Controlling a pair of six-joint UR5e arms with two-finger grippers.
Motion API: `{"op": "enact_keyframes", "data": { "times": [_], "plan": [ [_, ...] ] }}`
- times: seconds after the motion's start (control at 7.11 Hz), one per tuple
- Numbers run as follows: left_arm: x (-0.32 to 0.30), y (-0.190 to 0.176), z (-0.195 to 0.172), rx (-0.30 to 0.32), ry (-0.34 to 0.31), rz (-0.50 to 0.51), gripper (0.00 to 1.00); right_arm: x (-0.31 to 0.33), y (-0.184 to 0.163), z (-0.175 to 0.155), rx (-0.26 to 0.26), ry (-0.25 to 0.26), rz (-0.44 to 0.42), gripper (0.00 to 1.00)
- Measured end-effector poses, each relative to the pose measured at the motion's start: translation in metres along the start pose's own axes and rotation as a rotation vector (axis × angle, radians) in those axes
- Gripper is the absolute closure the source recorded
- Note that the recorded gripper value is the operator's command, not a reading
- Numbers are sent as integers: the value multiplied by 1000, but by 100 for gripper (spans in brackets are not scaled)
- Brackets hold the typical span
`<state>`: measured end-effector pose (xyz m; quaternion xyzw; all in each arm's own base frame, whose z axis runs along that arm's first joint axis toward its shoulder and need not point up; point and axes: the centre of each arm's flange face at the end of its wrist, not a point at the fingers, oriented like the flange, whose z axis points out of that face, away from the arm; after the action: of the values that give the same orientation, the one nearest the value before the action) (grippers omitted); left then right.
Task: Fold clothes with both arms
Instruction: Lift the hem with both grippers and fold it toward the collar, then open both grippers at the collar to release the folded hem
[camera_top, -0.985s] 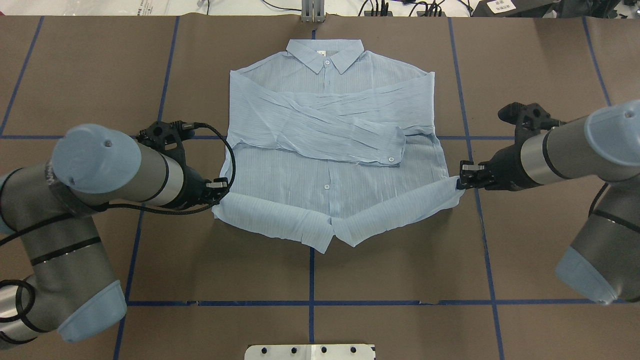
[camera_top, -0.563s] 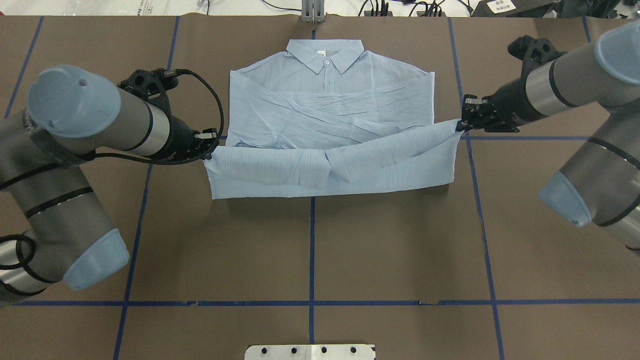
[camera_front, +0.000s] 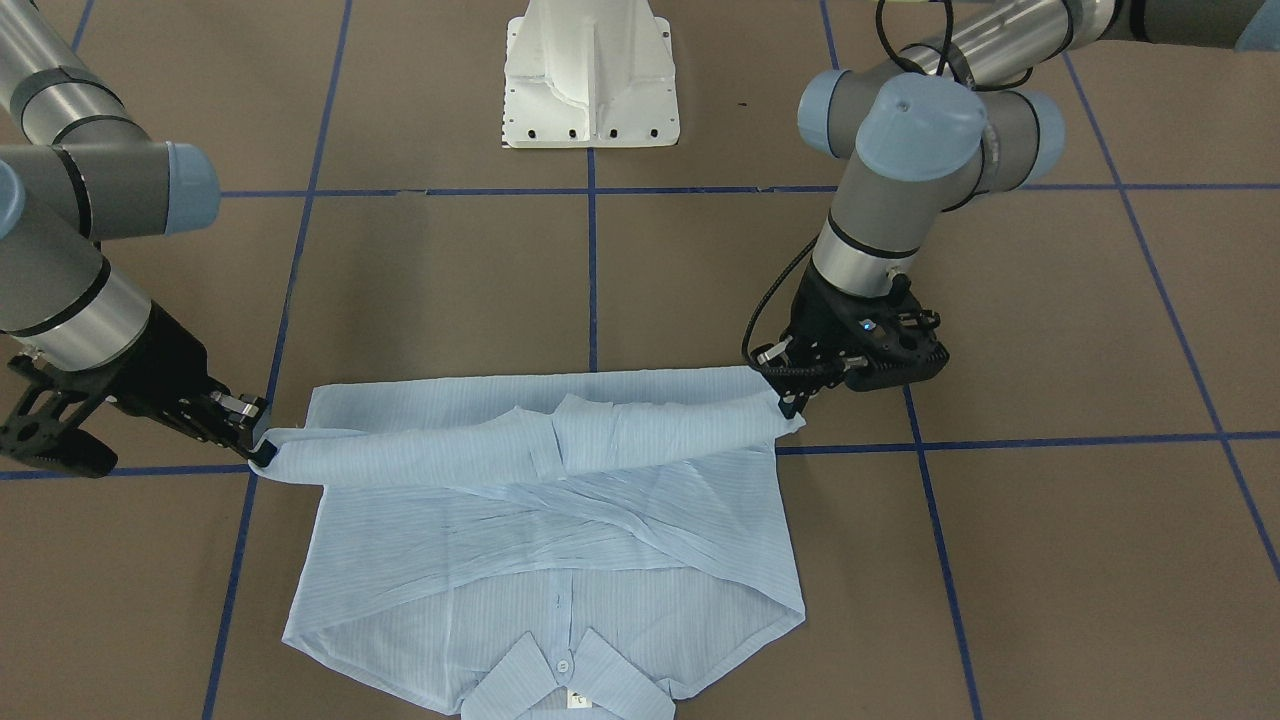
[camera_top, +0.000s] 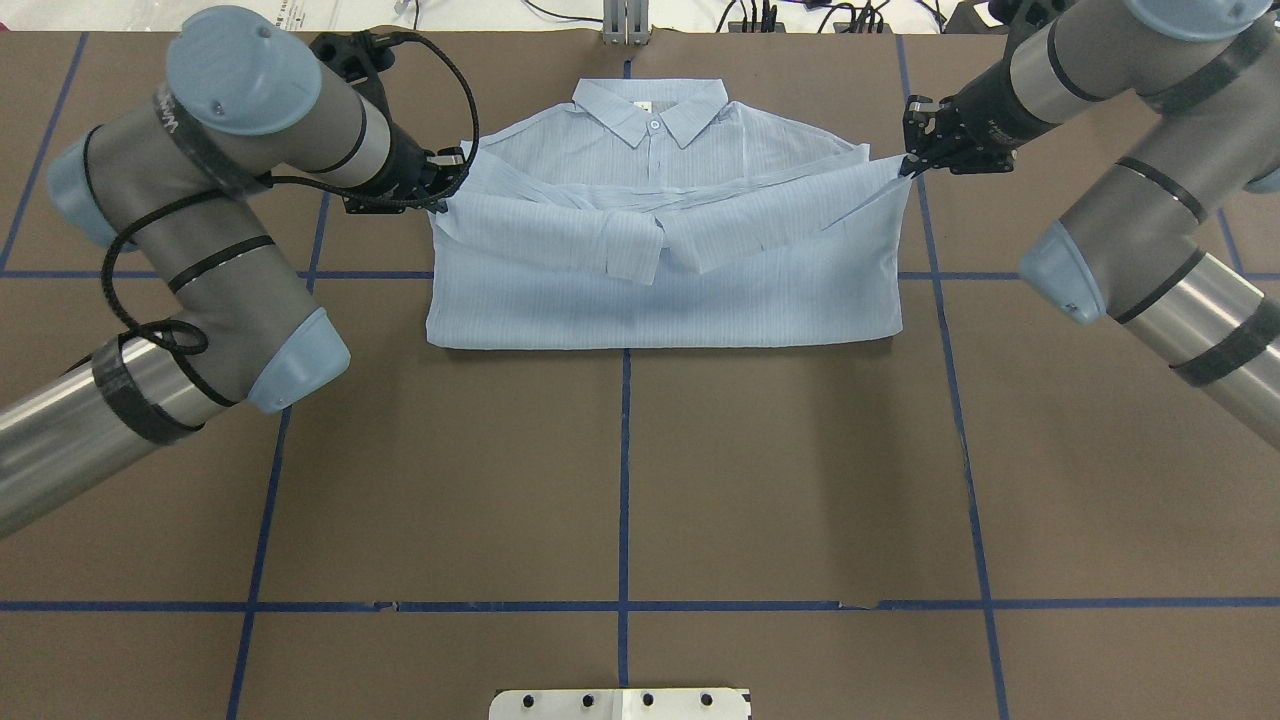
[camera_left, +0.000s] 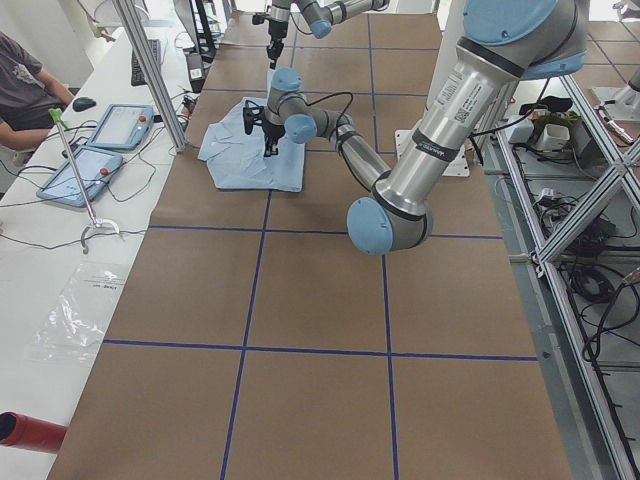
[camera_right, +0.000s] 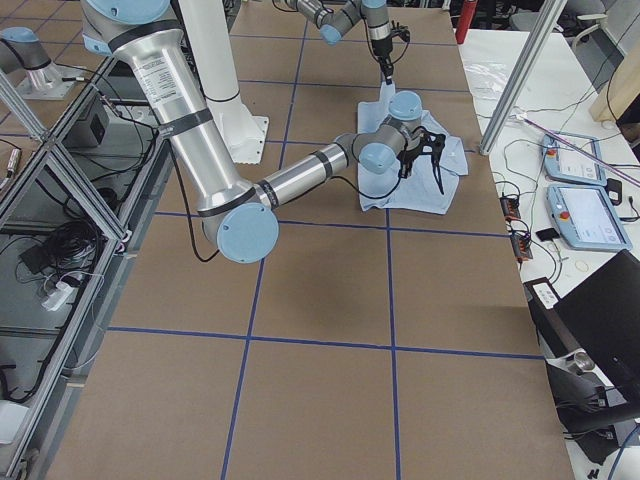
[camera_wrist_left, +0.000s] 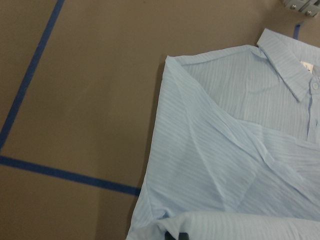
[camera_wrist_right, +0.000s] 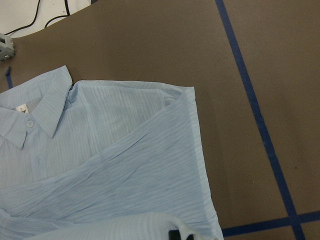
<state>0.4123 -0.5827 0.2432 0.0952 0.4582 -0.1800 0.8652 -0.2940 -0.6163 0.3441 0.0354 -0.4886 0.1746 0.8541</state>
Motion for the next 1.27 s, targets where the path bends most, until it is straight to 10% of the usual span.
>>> {"op": "enact_keyframes", "data": {
  "times": [1.27],
  "plan": [
    [3,-84,92,54,45,-16,100,-51,-85,76,-26,122,15,100]
  ]
}}
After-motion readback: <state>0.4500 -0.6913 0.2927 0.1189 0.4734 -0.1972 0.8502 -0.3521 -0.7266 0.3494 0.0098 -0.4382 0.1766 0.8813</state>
